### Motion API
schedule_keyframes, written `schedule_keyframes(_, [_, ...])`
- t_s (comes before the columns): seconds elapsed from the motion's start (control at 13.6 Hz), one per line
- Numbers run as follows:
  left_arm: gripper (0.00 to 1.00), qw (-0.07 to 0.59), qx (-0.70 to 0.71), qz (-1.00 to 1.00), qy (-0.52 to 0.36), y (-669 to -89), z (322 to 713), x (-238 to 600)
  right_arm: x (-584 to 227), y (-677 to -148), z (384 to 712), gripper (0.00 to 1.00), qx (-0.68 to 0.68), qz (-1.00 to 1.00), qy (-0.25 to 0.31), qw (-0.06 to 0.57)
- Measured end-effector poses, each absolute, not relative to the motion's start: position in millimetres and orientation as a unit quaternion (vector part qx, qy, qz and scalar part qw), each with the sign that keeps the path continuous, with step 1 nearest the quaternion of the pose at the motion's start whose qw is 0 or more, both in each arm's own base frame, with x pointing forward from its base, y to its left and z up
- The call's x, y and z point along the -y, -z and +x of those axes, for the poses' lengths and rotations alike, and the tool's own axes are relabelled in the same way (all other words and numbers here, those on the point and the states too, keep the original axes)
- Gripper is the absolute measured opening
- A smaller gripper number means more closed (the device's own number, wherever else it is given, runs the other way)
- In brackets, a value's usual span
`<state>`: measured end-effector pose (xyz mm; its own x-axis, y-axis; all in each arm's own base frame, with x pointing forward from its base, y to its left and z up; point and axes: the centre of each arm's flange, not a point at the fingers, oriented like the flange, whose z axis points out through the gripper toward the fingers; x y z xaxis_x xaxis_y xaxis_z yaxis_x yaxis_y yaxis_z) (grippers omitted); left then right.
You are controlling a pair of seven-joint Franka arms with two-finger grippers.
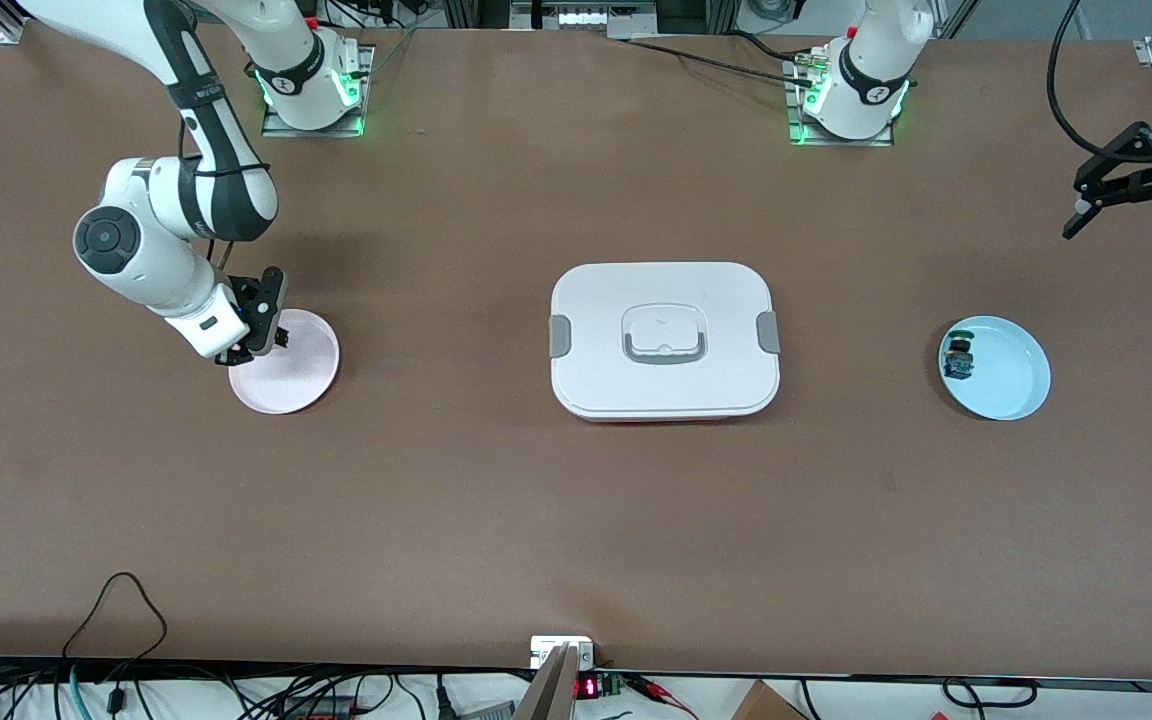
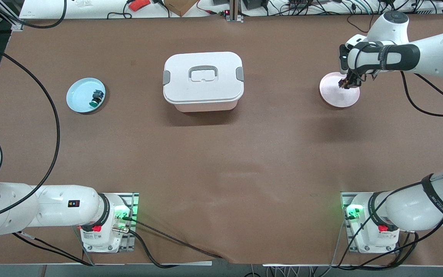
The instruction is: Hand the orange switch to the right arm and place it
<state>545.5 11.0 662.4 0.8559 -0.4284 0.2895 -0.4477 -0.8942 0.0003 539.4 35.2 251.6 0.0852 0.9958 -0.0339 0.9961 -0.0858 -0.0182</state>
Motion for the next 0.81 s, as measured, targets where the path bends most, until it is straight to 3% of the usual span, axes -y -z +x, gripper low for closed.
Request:
schedule_keyframes(0.44, [1.00, -0.010, 0.124, 0.989, -0.075, -646, 540, 17, -35, -215, 542, 0.35, -0.691, 0.723, 0.007, 0.024])
schedule_keyframes(0.81, [1.00, -0.006, 0.093, 0.994, -0.056, -642, 537, 13, -34, -195, 529, 0.35, -0.693, 0.720, 0.006, 0.027])
